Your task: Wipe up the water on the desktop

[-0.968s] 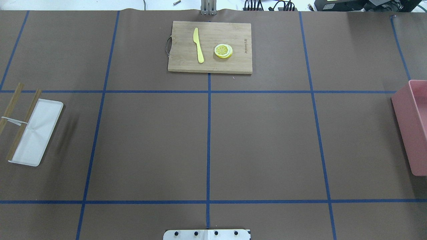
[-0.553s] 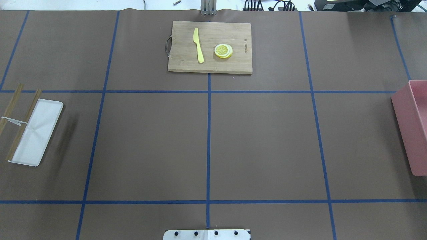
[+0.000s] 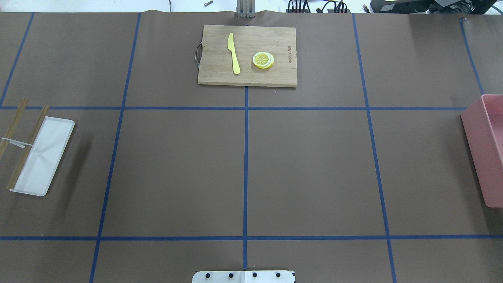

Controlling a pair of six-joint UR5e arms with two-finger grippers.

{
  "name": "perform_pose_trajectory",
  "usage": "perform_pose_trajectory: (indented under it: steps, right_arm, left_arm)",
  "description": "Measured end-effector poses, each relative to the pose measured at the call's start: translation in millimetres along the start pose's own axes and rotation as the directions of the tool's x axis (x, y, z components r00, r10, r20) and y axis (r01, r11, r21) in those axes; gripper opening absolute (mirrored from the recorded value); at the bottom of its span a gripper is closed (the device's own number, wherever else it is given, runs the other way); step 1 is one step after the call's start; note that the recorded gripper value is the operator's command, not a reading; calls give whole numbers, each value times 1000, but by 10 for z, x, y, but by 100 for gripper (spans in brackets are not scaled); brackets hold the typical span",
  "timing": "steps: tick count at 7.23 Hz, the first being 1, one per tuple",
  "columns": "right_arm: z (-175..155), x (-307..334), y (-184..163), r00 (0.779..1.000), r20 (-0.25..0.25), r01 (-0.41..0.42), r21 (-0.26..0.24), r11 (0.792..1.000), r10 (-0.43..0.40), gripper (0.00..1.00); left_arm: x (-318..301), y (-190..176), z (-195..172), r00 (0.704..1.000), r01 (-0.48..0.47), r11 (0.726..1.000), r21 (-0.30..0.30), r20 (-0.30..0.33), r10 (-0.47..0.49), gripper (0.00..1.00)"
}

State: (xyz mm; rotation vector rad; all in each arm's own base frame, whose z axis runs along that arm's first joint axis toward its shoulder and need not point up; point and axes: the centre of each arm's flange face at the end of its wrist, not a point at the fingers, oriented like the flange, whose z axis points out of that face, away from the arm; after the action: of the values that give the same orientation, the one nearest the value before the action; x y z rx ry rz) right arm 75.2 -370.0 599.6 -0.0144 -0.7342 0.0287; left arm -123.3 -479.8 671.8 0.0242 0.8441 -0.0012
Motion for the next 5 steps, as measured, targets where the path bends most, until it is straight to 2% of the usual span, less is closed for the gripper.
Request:
perform_pose_trajectory:
  steps: [5]
  right_arm:
    - [-9, -52, -29, 1000, 8, 28, 20, 999, -28, 100]
  left_arm:
    - [71, -23, 103, 1000, -16, 1000, -23, 7, 16, 98]
